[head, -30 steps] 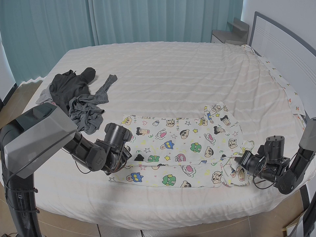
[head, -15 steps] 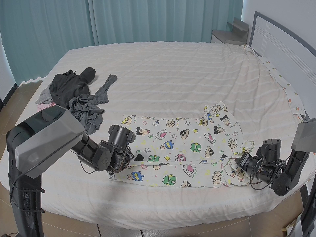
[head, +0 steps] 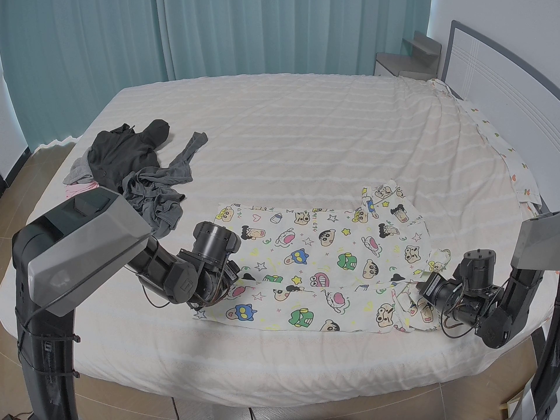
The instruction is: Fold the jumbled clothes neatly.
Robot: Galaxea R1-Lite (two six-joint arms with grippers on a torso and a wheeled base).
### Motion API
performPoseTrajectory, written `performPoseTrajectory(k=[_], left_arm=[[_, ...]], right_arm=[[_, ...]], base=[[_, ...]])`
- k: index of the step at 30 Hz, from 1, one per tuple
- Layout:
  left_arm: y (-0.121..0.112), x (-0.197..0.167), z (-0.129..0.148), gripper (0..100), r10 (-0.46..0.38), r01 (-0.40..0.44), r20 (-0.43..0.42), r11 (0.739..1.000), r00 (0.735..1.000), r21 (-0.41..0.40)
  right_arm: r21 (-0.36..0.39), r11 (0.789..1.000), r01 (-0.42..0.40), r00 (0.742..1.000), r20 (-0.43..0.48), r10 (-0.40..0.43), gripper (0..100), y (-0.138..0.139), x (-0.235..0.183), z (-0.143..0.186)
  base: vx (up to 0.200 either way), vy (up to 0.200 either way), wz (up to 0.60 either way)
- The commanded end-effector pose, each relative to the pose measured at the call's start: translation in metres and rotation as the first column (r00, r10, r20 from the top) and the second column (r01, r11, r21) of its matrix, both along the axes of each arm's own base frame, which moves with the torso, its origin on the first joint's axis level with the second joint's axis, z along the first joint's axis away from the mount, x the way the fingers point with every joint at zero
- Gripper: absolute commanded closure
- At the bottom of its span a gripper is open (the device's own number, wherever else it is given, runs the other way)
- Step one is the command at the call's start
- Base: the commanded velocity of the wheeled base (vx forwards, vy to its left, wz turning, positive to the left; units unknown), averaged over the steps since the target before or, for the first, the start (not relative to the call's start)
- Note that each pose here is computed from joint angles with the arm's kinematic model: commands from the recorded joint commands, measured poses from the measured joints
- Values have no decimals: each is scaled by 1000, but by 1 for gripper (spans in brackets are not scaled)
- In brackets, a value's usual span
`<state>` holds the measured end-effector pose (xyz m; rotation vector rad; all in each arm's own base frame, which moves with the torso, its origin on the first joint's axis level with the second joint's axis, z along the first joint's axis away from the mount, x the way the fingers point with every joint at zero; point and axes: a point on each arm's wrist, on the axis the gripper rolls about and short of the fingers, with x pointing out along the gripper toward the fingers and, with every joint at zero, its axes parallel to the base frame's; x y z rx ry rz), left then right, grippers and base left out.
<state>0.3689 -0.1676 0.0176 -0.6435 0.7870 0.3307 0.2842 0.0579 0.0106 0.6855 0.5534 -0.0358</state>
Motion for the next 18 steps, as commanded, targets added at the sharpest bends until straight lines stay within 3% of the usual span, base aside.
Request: performPoseTrajectory(k=[1,6,12,16,17,18], left_arm=[[1,-1,4,0,4,-4,8,1000,1000,-1],[6,-2,12,0,14,-14,23,1000,1000,-7],[24,-11,42,0,46,-44,67,998,997,-37],[34,-25,43,0,55,-54,45,998,997,-33],[34,-25,43,0,55,-54,45,998,997,-33],[37,-33,41,0,52,-51,24,998,998,-32]], right_arm=[[6,1000,3,1000,9,-3,100,0,1,1],[14,999,30,999,37,-30,100,-8,4,3],[25,998,56,998,41,-57,100,-17,8,3],[62,998,18,1000,19,-20,100,-14,6,-1],[62,998,18,1000,19,-20,0,-14,6,-1],[78,997,1,1000,22,-3,0,-13,5,-1]], base=[[0,0,0],[0,0,0],[0,0,0],[0,0,0],[0,0,0],[0,0,0]])
